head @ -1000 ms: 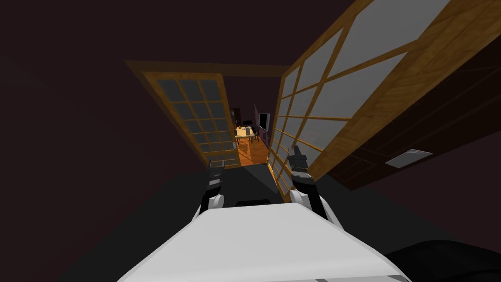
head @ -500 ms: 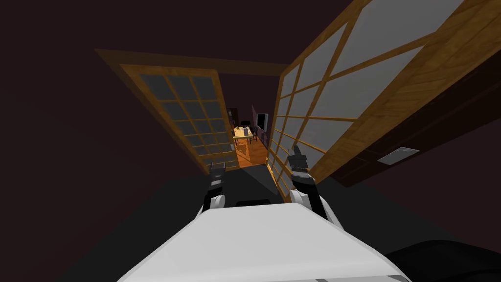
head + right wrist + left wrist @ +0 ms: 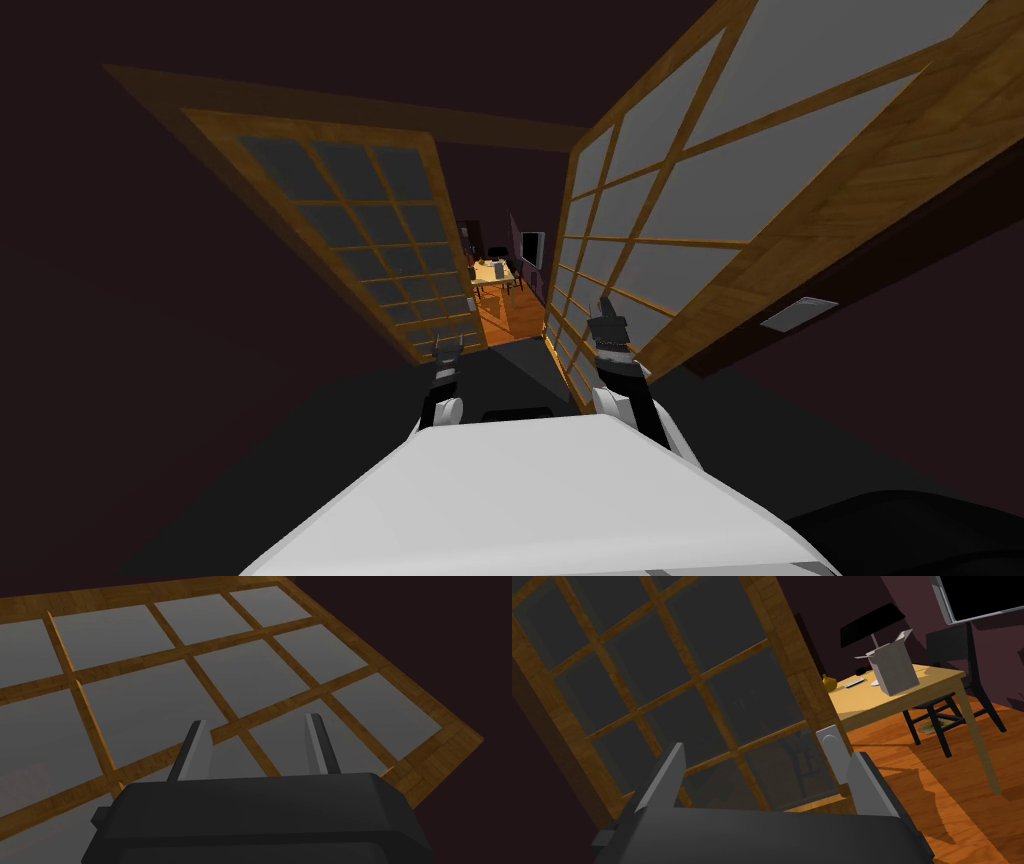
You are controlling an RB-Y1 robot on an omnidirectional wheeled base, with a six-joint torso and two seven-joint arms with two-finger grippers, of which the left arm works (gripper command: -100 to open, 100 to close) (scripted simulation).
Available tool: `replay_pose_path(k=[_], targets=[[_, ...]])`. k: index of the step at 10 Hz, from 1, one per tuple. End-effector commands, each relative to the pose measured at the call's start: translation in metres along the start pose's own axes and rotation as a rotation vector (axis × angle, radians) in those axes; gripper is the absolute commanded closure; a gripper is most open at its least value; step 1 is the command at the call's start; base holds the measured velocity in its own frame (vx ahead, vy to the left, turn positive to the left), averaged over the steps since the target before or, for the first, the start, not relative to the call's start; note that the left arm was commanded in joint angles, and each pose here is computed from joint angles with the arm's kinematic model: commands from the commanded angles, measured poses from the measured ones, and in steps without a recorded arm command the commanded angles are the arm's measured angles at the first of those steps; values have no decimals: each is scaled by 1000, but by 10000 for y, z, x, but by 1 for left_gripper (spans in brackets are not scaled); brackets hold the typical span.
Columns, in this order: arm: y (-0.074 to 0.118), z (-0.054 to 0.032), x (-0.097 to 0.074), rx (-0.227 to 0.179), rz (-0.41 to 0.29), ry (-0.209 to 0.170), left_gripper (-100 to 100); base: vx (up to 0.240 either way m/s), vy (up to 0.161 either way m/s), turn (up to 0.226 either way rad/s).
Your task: Pull the door open
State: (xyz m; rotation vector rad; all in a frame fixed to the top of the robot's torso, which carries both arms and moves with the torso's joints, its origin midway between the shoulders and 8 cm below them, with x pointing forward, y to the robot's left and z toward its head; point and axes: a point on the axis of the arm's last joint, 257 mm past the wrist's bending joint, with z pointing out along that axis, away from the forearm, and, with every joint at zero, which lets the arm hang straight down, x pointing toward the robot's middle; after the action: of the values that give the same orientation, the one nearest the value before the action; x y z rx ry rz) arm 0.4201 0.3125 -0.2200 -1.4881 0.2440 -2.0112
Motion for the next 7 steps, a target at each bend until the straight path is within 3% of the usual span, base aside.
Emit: replay_pose_path(k=[1, 7], targets=[[27, -37, -119, -6, -41, -23, -100, 94, 46, -86], [172, -128, -531, -17, -174, -109, -100, 90, 42, -90]])
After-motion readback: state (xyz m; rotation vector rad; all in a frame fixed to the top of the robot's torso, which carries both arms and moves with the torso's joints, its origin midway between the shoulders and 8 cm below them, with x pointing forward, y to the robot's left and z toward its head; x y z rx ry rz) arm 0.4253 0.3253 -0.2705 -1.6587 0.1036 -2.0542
